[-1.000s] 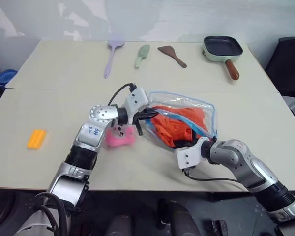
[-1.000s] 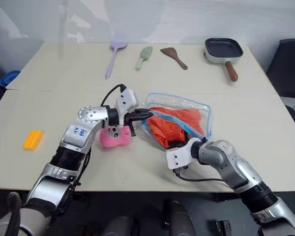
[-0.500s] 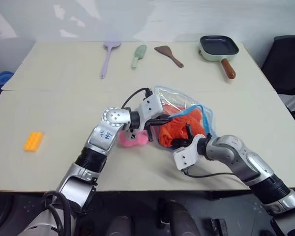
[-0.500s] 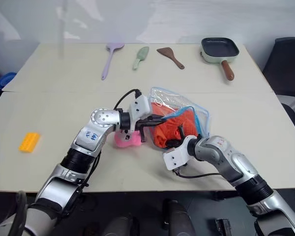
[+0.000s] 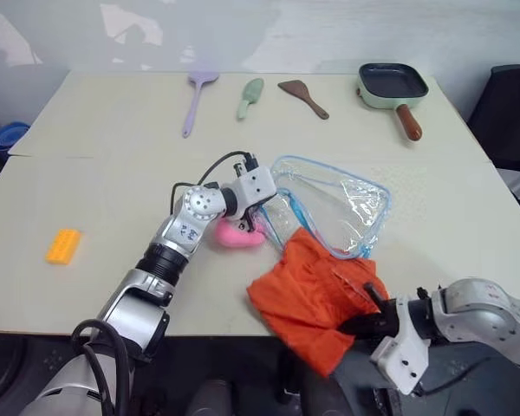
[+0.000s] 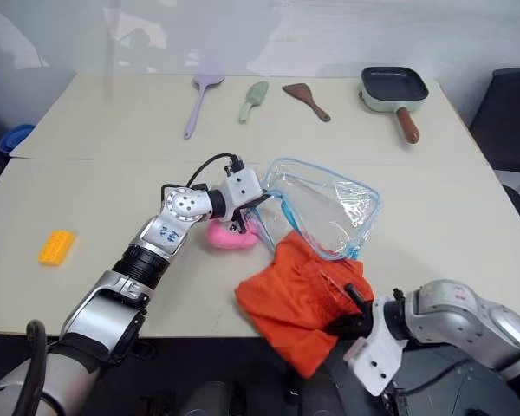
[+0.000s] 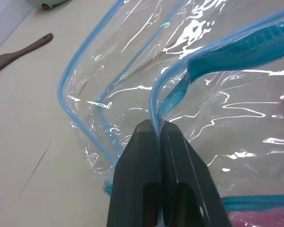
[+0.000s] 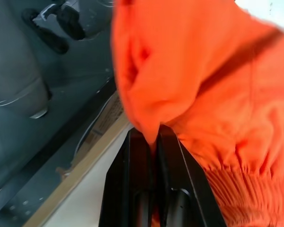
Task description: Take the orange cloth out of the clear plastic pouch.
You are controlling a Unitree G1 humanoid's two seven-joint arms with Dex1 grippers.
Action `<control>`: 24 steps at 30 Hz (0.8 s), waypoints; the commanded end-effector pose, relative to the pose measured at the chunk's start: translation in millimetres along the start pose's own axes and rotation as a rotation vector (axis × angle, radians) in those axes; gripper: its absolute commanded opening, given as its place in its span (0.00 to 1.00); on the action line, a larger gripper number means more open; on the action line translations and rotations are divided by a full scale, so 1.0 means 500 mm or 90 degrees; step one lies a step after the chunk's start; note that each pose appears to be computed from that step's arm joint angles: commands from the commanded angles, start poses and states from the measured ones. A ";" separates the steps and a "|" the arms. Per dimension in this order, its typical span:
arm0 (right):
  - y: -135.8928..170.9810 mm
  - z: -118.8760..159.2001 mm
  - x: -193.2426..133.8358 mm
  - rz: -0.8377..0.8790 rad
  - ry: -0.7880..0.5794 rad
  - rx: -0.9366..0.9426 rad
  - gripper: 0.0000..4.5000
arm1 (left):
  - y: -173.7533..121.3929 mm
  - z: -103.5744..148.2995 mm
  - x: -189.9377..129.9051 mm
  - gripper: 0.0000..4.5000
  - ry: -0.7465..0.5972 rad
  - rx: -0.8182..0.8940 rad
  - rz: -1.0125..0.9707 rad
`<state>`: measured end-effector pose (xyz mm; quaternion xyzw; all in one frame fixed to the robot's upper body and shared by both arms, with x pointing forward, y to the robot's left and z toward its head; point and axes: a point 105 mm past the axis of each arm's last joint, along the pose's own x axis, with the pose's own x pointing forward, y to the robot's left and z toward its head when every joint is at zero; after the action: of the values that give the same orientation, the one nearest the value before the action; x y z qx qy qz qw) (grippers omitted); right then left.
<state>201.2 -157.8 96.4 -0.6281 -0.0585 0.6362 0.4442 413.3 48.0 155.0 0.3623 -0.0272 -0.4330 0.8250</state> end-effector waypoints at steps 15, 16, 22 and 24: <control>0.081 -0.271 -0.303 -0.334 0.466 0.334 0.01 | -0.025 -0.040 -0.119 0.00 -0.006 0.053 -0.098; 0.085 -0.283 -0.310 -0.354 0.497 0.338 0.01 | -0.039 -0.033 -0.120 0.00 -0.017 0.050 -0.116; 0.060 -0.282 -0.238 -0.461 0.455 0.415 0.01 | -0.107 -0.003 -0.130 0.00 -0.061 0.051 -0.221; 0.050 -0.283 -0.208 -0.513 0.414 0.470 0.01 | -0.116 0.009 -0.130 0.00 -0.076 0.051 -0.237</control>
<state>284.0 -316.3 117.2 -0.5476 0.1001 0.1885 0.8091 340.0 77.9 142.7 0.3752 -0.0273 -0.5747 0.7268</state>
